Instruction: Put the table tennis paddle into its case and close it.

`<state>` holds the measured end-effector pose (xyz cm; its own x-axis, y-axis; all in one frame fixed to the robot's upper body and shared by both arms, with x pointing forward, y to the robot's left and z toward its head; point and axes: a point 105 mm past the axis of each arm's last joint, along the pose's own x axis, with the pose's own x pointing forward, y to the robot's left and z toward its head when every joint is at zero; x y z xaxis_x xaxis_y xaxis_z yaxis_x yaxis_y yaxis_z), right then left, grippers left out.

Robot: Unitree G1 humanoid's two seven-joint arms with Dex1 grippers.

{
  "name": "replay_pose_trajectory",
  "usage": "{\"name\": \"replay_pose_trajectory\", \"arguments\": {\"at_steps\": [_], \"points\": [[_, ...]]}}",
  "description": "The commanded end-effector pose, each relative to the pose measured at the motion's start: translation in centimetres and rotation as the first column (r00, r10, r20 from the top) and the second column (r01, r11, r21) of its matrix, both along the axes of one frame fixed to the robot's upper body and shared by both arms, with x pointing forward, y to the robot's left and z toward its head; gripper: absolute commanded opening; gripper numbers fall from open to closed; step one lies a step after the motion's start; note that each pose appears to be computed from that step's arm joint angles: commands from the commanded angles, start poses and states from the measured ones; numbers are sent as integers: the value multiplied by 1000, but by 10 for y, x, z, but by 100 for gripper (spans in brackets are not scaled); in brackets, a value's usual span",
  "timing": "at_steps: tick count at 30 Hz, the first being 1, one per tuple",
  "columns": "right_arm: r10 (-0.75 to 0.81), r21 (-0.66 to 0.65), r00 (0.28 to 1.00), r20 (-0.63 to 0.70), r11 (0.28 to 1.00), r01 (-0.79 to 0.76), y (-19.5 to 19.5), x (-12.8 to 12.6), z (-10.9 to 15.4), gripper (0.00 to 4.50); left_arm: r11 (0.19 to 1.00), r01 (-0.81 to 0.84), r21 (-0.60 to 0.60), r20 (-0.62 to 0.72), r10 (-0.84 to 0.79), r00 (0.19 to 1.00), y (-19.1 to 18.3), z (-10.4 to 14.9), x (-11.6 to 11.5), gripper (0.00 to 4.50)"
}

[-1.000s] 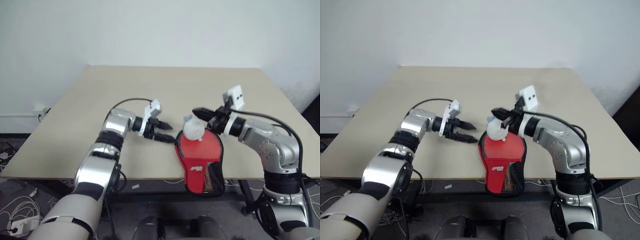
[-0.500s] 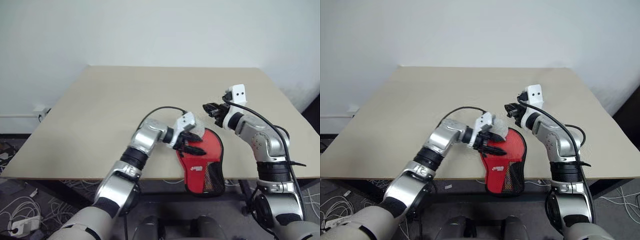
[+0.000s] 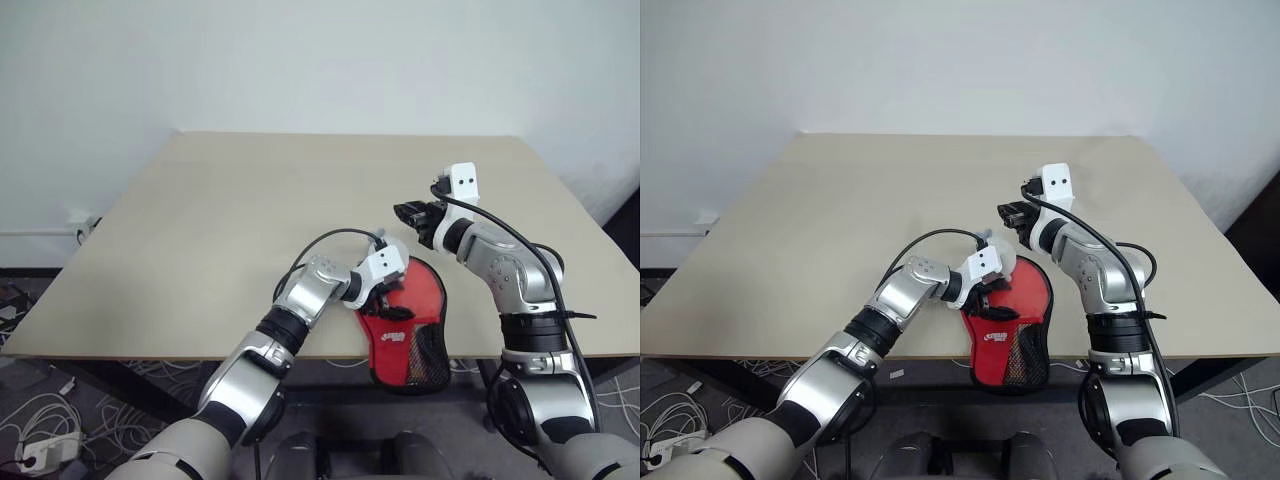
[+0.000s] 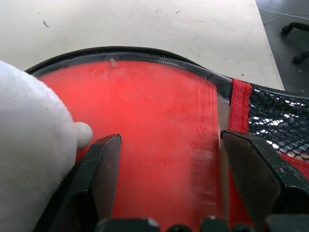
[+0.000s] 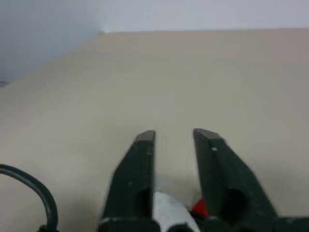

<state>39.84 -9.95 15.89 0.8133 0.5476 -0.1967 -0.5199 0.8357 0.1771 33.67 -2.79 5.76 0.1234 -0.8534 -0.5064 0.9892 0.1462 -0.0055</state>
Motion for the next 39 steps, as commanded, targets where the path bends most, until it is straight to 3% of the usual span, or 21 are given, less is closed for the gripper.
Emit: {"name": "replay_pose_trajectory", "arguments": {"at_steps": [1, 7, 12, 19, 22, 26, 36, 39], "points": [[54, -16, 998, -37, 998, -55, 8, 0, 1, 252, 998, 17, 68, -64, -12, 998, 13, -20, -10, 355], [82, -4, 975, -206, 996, -85, 12, 5, -22, 252, 993, 71, 97, -91, -62, 994, 23, -24, -21, 355], [113, 56, 916, -386, 994, -99, 10, 6, -32, 252, 993, 53, 102, -109, -41, 993, 24, -27, -20, 355], [149, 57, 896, -418, 989, -138, 7, 5, -32, 252, 993, 31, 111, -83, -22, 996, 19, -28, -13, 355], [174, 78, 891, -419, 985, -155, 11, 2, -30, 309, 994, 28, 109, -83, -19, 996, 18, -28, -12, 355], [196, 116, 867, -458, 980, -160, 13, -2, -30, 435, 994, 20, 111, -83, -11, 996, 18, -29, -11, 355], [173, 83, 834, -524, 985, -152, 11, -7, -44, 435, 995, -3, 99, -74, 11, 997, 12, -26, -5, 355], [152, 60, 841, -520, 988, -142, 10, -5, -48, 375, 994, -3, 107, -72, 11, 997, 12, -28, -5, 355]]}}
